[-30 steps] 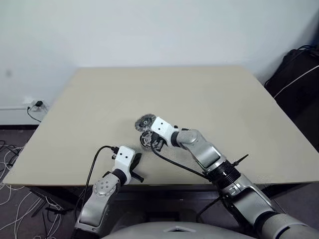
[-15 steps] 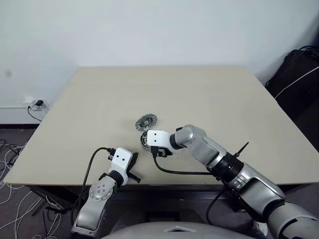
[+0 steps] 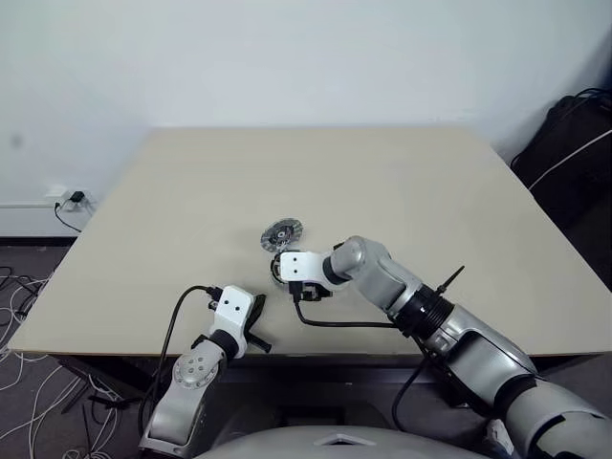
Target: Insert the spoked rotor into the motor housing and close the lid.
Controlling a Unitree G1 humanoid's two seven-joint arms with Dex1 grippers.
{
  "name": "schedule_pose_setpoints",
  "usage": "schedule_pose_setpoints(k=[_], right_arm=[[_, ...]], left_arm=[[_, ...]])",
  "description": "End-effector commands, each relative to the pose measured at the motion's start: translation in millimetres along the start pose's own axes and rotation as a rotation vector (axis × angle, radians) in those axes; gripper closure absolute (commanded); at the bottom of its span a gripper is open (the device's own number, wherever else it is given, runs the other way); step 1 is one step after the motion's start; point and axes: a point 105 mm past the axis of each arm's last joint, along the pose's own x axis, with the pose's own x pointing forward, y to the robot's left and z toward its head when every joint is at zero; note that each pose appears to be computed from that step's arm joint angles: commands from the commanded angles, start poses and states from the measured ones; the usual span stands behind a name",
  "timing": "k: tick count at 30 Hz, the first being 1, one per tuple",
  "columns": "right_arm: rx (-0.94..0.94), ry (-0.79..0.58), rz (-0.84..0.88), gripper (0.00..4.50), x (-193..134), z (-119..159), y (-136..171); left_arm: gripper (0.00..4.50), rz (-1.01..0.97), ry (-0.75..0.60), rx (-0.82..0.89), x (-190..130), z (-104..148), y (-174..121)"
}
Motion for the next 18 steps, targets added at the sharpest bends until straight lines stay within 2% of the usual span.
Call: schedule_pose_setpoints(k=[1,6,9,14,18], right_arm=[[-0.042,-0.013,-0.035,2.23,-8.2,10.9,-13.6],[-0.037,-0.003,-0.016,2.23,-3.3,10.0,-11.7],[-0.031,0.006,-0.007,2.81,-0.2,8.5,-10.4],[-0.020,0.015,-0.009,4.43,3.0,7.2,-10.3],[-0.012,0.019,-0.012,4.47,3.7,5.6,-10.2]], left_arm=[[4.50,0.009,-0.042,0.006,1.1,9.2,1.5],[4.50,0.011,-0.042,0.004,1.5,8.6,1.3],[4.50,0.013,-0.042,0.003,1.5,8.3,1.3],[4.50,0.013,-0.044,0.000,1.4,8.2,0.8],[4.50,0.011,-0.045,-0.001,1.5,8.5,0.2]])
